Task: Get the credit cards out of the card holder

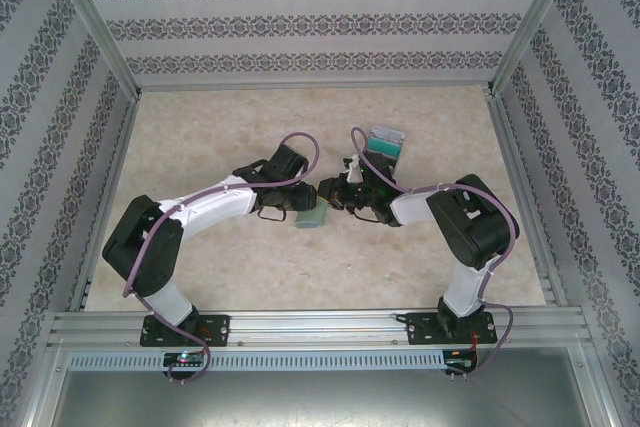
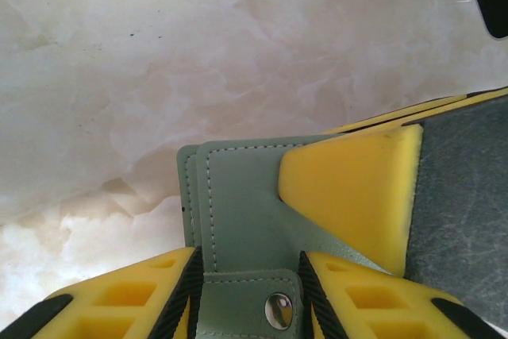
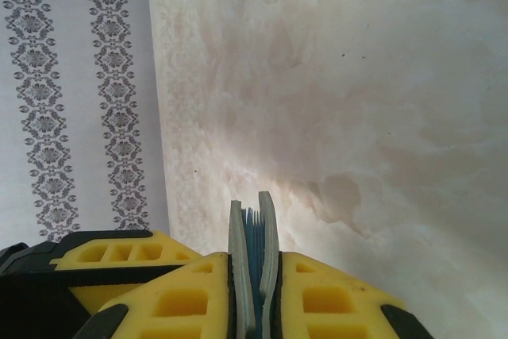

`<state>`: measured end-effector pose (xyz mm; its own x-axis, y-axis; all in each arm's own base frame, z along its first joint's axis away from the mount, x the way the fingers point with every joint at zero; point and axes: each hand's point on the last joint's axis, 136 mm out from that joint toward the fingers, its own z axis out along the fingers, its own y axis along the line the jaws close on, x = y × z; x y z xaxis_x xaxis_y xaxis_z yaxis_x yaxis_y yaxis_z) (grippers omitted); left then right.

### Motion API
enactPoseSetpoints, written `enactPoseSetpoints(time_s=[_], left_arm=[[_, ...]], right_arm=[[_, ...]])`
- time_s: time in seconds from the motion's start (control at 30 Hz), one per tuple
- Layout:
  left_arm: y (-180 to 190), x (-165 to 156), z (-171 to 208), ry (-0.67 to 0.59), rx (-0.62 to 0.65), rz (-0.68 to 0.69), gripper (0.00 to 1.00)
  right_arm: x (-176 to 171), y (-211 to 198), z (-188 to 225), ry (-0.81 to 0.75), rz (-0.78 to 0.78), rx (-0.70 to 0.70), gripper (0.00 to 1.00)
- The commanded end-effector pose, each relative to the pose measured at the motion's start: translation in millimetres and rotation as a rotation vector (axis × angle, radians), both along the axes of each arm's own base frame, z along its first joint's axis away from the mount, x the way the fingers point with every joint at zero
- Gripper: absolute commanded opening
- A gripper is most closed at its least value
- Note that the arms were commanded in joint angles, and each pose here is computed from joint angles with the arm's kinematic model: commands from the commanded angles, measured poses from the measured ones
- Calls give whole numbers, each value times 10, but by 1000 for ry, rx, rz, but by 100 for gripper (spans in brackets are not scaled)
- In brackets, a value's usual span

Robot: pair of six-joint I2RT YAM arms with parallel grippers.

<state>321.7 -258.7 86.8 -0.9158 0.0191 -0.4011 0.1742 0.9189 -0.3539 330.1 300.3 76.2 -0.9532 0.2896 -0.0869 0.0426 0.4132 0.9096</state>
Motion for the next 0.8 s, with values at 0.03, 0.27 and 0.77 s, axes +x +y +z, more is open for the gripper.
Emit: enactPoseSetpoints(time_s=[0.03, 0.27, 0.77], left_arm=[[-20, -58, -38, 9, 84, -82, 40], [109, -145, -173, 26, 223, -134, 14], [877, -34, -242, 34, 324, 101, 0]], right_arm=[[80, -3, 210, -73, -4, 15, 0], [94, -21, 227, -80, -8, -1, 0], [99, -216, 155, -69, -41, -44, 0]])
